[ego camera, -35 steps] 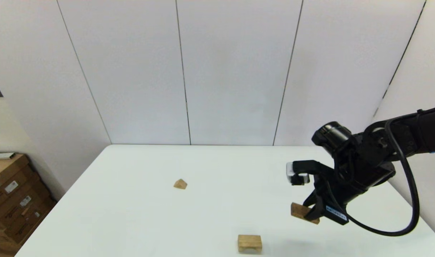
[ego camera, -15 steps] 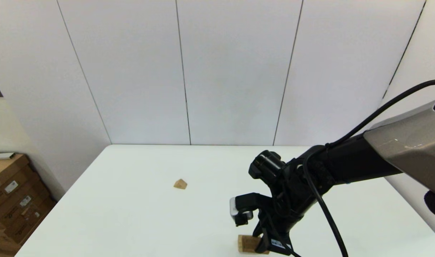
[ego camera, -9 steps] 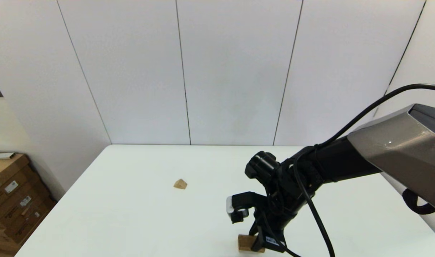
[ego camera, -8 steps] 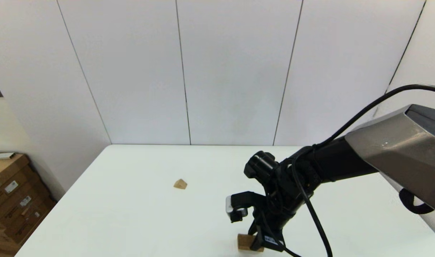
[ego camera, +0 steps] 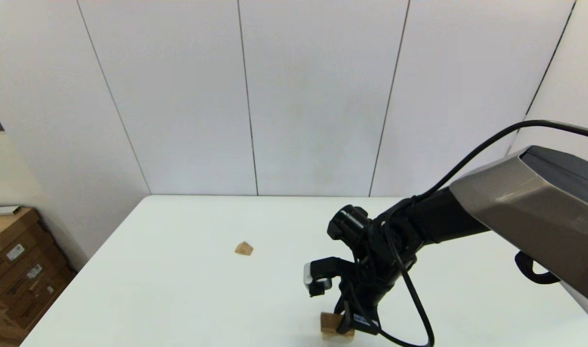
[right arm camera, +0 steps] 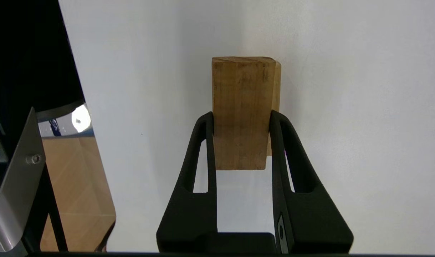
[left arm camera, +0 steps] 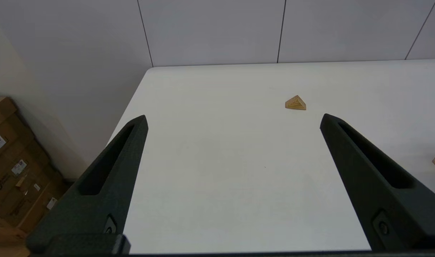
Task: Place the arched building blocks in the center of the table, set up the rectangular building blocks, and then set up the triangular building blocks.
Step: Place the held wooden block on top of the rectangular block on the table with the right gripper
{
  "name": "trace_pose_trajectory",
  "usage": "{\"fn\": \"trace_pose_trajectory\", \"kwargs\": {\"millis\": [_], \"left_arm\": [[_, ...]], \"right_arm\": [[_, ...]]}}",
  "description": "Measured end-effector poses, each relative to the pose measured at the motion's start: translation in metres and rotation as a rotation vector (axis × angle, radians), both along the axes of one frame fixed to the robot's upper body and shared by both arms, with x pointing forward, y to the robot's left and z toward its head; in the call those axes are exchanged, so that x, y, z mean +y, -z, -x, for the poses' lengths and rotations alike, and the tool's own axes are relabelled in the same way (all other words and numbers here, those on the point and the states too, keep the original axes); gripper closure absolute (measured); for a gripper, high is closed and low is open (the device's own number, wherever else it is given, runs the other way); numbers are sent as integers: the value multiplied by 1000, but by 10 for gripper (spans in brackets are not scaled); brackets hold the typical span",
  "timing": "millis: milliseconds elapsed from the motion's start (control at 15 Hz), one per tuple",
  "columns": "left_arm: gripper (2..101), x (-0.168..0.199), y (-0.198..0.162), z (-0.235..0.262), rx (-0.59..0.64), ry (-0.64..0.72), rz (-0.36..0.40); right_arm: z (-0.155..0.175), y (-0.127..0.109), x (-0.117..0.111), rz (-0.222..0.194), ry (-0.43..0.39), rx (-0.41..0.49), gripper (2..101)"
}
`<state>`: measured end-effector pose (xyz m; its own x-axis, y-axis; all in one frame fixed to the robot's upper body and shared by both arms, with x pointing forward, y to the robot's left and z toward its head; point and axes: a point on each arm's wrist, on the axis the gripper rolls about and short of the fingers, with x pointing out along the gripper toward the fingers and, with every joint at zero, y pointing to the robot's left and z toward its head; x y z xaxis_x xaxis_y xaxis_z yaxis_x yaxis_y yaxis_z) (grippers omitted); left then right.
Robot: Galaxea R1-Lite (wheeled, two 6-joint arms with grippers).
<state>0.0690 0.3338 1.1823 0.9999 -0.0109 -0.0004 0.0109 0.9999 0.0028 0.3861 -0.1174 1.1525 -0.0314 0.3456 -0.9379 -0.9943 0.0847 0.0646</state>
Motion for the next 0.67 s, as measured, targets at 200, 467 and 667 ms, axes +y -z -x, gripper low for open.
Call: {"fn": "trace_pose_trajectory", "kwargs": {"millis": [200, 467, 667], "left_arm": [[54, 0, 0, 0, 0, 0, 0], [54, 0, 0, 0, 0, 0, 0], [54, 0, 0, 0, 0, 0, 0]], "right_arm": [[-3, 1, -4, 34, 16, -24, 783], [-2, 1, -3, 47, 11, -33, 783], [1, 1, -1, 47, 4, -30, 783]]}}
